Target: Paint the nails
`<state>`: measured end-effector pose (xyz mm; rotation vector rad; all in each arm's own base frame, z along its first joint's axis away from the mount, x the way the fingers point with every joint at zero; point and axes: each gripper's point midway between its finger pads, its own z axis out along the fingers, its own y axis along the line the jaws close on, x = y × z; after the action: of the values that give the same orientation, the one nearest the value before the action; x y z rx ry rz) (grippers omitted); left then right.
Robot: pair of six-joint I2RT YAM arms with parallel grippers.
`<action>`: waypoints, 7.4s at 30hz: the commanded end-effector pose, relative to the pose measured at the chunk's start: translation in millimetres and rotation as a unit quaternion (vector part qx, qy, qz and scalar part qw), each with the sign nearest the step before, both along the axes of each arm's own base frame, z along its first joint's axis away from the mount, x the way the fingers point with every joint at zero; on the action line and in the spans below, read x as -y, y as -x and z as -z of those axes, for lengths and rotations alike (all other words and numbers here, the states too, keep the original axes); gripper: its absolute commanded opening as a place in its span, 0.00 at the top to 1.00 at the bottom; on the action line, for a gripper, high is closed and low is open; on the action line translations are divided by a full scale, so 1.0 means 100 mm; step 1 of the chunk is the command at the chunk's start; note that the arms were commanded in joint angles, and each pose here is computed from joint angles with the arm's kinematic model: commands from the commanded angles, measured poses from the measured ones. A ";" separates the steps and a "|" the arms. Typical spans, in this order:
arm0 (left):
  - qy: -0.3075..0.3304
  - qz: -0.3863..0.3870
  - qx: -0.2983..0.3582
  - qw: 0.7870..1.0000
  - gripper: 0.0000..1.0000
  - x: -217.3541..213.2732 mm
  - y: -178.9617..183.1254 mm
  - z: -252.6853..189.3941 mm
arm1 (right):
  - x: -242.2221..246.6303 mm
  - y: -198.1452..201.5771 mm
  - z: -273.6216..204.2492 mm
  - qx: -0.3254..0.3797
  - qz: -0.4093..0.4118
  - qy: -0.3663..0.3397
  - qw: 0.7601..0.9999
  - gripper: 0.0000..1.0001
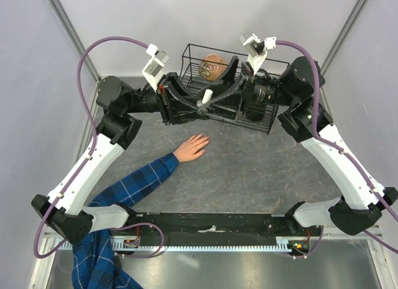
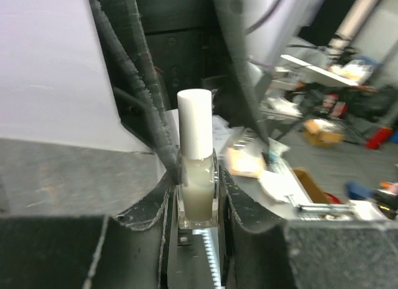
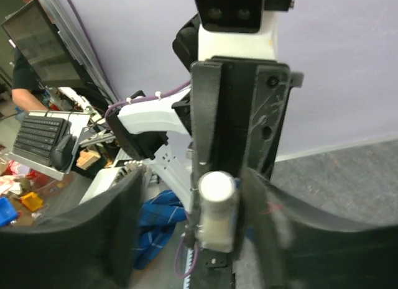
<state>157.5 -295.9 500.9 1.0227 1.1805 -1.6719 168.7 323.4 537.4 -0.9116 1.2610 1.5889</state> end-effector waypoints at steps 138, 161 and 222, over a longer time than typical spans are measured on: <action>-0.106 -0.281 0.160 0.940 0.98 -0.23 -0.79 0.30 | -0.07 -0.90 0.24 -0.083 0.273 0.142 0.948 0.63; -0.047 -0.112 0.073 0.990 0.98 -0.22 -0.25 0.15 | 0.09 -0.40 0.15 -0.036 0.133 0.073 0.988 0.03; -0.115 -0.208 0.094 0.967 0.98 -0.28 -0.59 0.50 | -0.07 -0.66 0.44 -0.103 0.211 0.165 0.958 0.52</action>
<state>225.0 -267.1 435.8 0.9075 1.4464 -1.1131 242.0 334.4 475.7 -0.5953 1.8350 1.1626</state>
